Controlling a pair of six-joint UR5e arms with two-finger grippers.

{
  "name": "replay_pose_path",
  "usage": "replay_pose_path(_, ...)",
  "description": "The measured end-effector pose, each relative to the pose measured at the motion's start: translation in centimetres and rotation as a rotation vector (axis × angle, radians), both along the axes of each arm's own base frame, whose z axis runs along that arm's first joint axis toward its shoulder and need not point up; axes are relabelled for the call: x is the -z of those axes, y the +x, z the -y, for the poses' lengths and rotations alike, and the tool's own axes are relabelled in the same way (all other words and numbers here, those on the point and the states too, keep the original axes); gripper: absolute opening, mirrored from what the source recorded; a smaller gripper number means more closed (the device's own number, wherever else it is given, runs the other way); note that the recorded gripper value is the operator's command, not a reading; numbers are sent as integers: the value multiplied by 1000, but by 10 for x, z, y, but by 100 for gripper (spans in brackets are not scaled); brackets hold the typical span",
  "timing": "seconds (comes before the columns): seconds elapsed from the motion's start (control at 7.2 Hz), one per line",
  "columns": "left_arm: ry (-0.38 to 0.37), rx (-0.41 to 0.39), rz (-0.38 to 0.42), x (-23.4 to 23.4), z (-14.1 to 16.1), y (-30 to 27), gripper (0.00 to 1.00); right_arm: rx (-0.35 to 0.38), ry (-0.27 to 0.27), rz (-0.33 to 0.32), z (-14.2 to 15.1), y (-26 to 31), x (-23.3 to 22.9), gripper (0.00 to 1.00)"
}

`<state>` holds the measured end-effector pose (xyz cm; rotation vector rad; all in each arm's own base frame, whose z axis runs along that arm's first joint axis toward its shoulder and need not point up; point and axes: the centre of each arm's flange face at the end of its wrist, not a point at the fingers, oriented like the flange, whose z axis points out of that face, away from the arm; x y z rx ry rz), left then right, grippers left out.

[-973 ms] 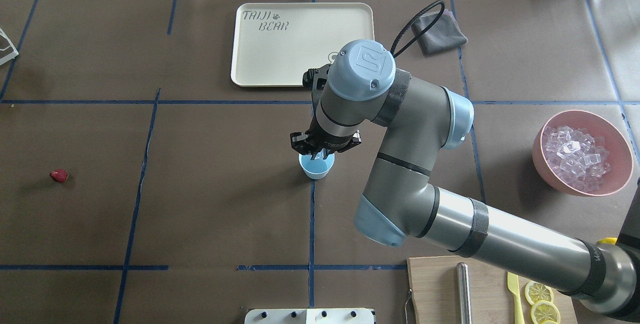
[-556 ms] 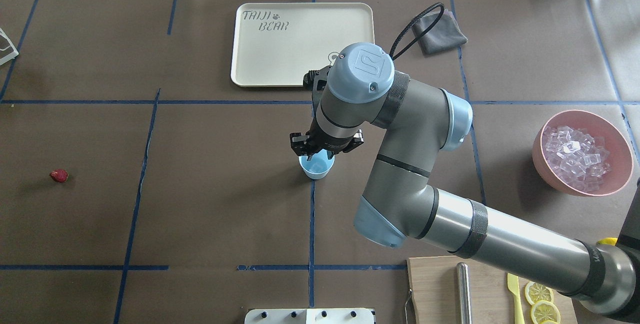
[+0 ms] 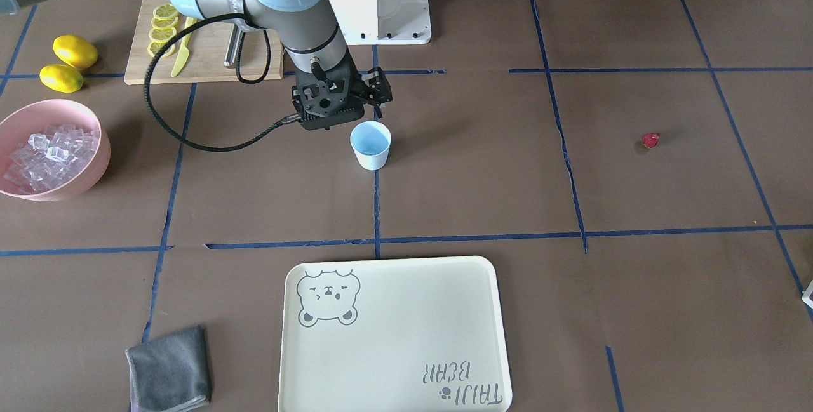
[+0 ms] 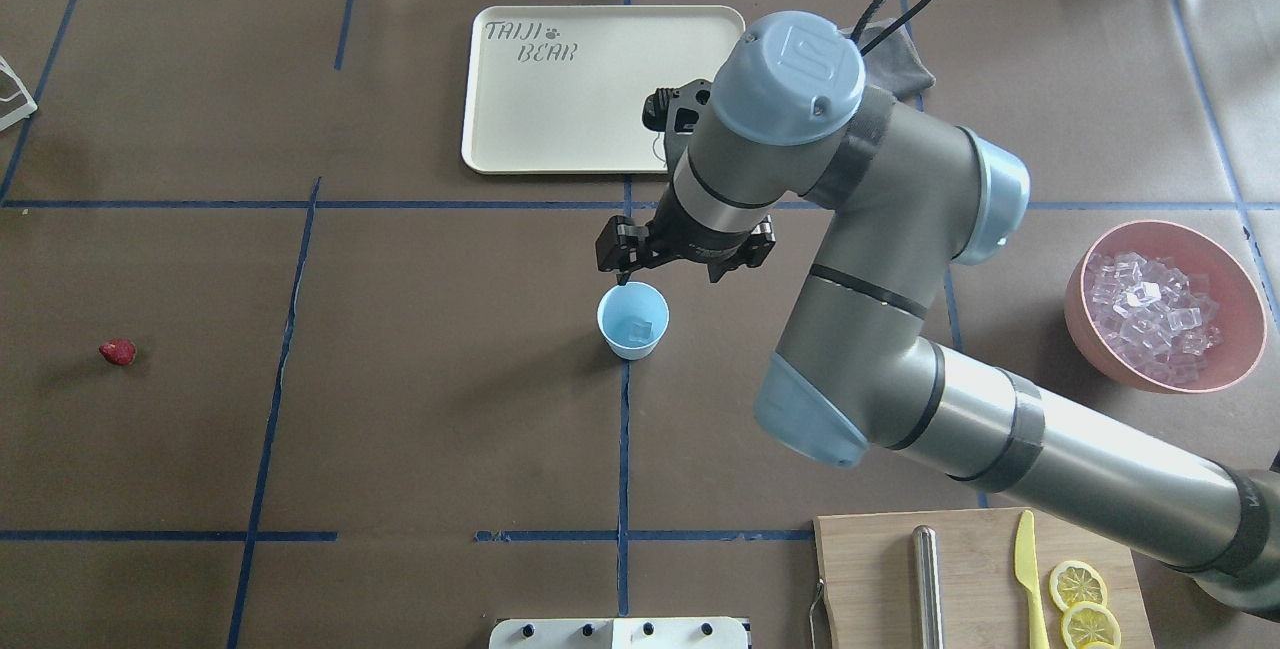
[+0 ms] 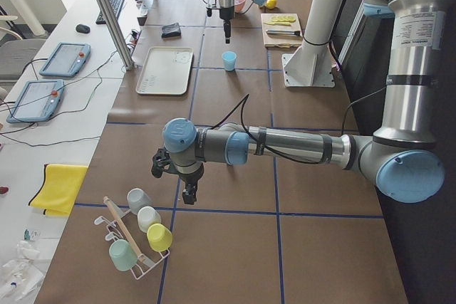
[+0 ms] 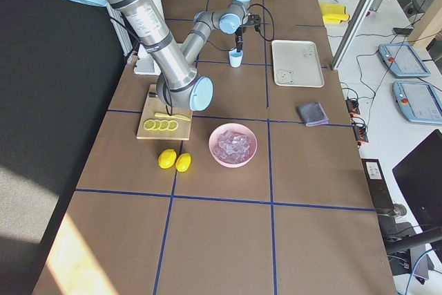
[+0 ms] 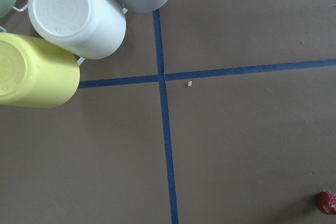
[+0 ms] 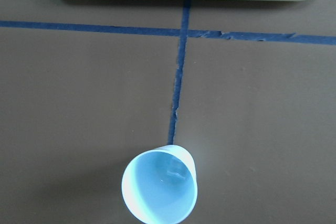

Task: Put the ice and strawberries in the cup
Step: 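Move the right gripper back over the pink bowl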

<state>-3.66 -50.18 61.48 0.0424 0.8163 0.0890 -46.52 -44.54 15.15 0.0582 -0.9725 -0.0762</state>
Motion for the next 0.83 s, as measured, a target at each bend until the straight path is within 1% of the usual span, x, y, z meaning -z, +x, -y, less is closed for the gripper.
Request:
replay_pose_path(0.14,2,0,0,1,0,0,100,-7,24,-15,2,47,-12,99)
replay_pose_path(0.28,6,0,-1,2,0,0,100,13,82,-51,5,90,-31,99)
replay_pose_path(0.42,9,1,-2,3,0,0,100,40,132,-94,10,120,-51,99)
replay_pose_path(0.69,11,1,-23,6,0,2,100,90,205,-175,28,175,-101,99)
replay_pose_path(0.83,14,0,-28,8,0,2,100,131,237,-206,38,209,-134,99)
